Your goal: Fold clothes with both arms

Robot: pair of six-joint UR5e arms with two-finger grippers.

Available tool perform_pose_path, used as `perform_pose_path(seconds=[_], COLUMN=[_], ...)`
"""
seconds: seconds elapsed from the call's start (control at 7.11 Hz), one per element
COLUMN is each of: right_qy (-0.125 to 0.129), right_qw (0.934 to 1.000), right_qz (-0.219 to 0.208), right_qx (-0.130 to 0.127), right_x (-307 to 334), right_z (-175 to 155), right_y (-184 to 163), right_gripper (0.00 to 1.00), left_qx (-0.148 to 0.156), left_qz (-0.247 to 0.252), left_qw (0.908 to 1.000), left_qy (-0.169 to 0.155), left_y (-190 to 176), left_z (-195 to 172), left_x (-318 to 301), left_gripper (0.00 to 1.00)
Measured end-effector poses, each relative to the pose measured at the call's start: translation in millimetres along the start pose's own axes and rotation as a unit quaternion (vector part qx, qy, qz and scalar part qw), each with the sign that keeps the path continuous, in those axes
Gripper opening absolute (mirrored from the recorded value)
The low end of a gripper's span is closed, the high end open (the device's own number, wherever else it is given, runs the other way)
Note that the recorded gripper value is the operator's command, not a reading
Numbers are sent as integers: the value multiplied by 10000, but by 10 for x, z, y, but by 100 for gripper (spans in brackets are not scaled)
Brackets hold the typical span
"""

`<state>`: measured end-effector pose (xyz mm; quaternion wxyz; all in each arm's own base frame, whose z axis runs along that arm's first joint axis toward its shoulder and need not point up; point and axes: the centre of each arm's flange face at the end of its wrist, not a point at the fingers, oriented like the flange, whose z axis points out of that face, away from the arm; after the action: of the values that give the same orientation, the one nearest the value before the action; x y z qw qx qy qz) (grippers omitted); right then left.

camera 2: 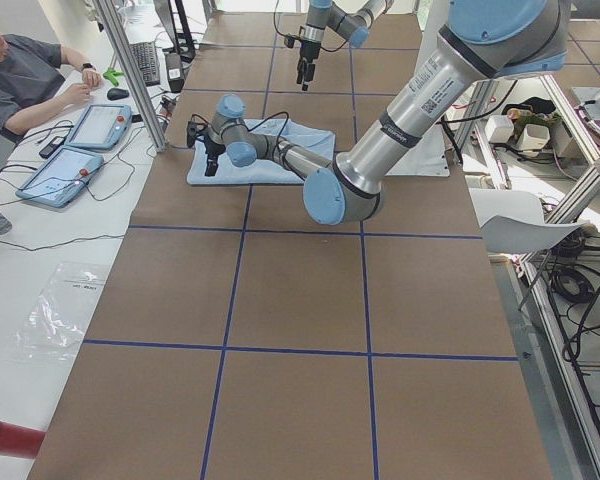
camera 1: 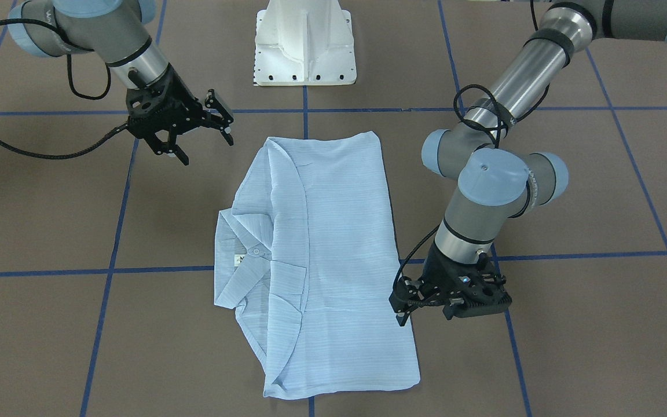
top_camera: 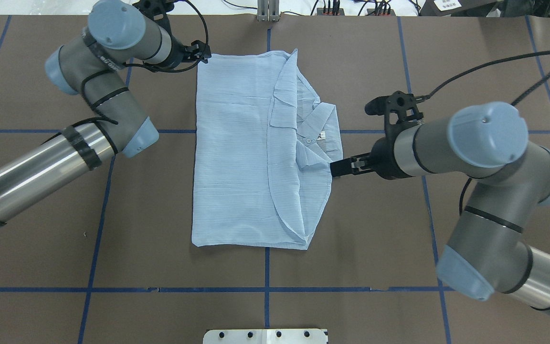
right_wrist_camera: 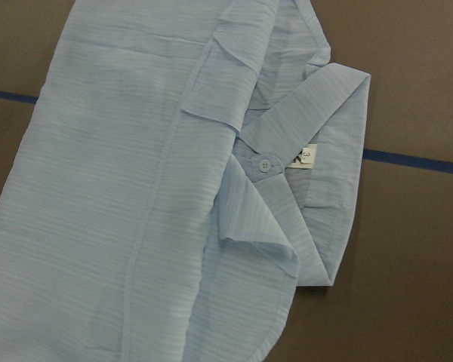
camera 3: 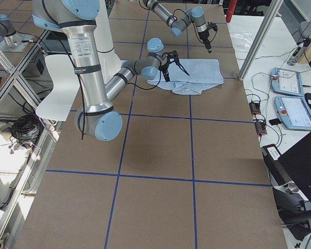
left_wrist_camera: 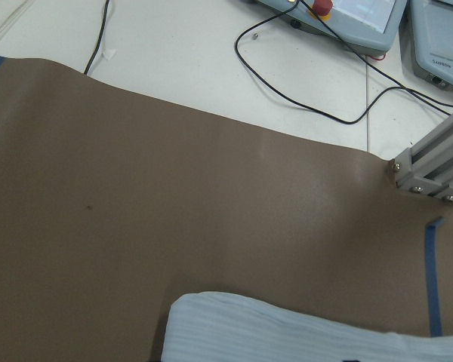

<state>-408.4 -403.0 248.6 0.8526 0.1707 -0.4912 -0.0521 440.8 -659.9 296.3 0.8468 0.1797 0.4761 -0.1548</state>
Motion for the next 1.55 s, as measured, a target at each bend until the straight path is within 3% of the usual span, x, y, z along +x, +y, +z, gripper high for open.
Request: perform_pose_path(seconds=[0.28,0.56,0.98,1.55], right_qy=[506,814,1176,1383], right_qw=[9985,9953,9888,9844], right_qz=[-163,-509,-916,-1091], right_qx=[113,153,106,-53], right_x=[-648,-1009,-1199,-1153], right_z=[420,862,1351,1607], right_y=[-61,202,656,857], right_gripper=[100,100,100,100], left_qx=[-226,-444,-584,-632], left_qz=[55,31,22,33], left_qw=[9995,9987,9980,9977], left_qy=[217,233,234,229], left_y=[304,545,685,735], left_z=[-644,-1296,-1472,-1452], left_x=[-141,43,126,139], left_gripper=[100,100,100,100])
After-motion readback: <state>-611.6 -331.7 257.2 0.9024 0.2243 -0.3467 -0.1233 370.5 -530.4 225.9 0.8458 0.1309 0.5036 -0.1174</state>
